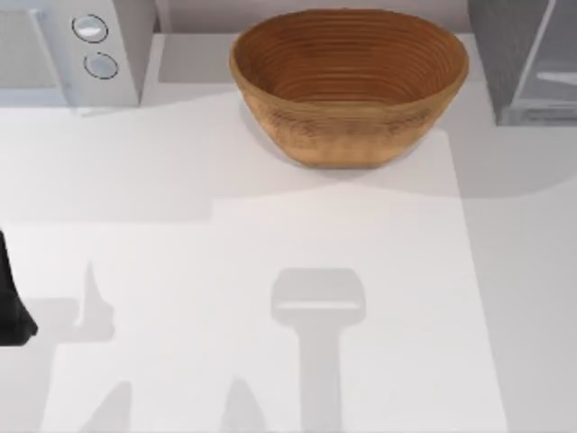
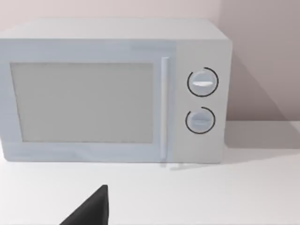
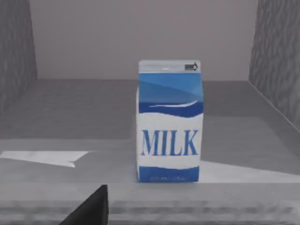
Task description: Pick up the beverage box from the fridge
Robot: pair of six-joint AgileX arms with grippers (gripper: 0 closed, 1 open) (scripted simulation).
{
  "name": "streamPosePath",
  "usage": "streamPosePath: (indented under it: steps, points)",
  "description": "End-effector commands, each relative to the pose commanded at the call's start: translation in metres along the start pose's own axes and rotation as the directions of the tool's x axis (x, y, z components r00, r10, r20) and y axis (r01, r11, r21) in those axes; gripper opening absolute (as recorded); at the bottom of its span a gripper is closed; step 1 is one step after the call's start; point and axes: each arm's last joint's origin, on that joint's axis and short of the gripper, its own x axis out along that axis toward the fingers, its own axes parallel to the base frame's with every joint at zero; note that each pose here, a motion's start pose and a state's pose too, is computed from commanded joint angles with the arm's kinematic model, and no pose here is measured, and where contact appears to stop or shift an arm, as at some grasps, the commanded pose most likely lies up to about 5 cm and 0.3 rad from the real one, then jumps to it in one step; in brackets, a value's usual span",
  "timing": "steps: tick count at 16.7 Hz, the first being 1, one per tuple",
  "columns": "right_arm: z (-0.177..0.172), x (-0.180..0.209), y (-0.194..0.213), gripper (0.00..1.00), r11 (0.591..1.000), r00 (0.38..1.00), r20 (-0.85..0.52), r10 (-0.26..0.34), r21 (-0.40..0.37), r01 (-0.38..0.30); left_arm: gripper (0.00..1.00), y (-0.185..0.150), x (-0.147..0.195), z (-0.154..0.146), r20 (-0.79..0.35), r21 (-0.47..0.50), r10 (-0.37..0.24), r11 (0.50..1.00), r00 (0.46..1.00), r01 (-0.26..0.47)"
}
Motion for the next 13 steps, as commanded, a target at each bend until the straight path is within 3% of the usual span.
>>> streamPosePath:
  steps: [6,13]
  points:
    - [-0.023,0.088,0.007,1.00,1.000,1.000,-0.002,0.016,0.004,-0.016,1.00,0.000,0.000,0.000,0.000,0.000,0.000,1.000,1.000,0.000]
    - [-0.027,0.100,0.011,1.00,1.000,1.000,-0.008,0.017,0.006,-0.017,1.00,0.000,0.000,0.000,0.000,0.000,0.000,1.000,1.000,0.000]
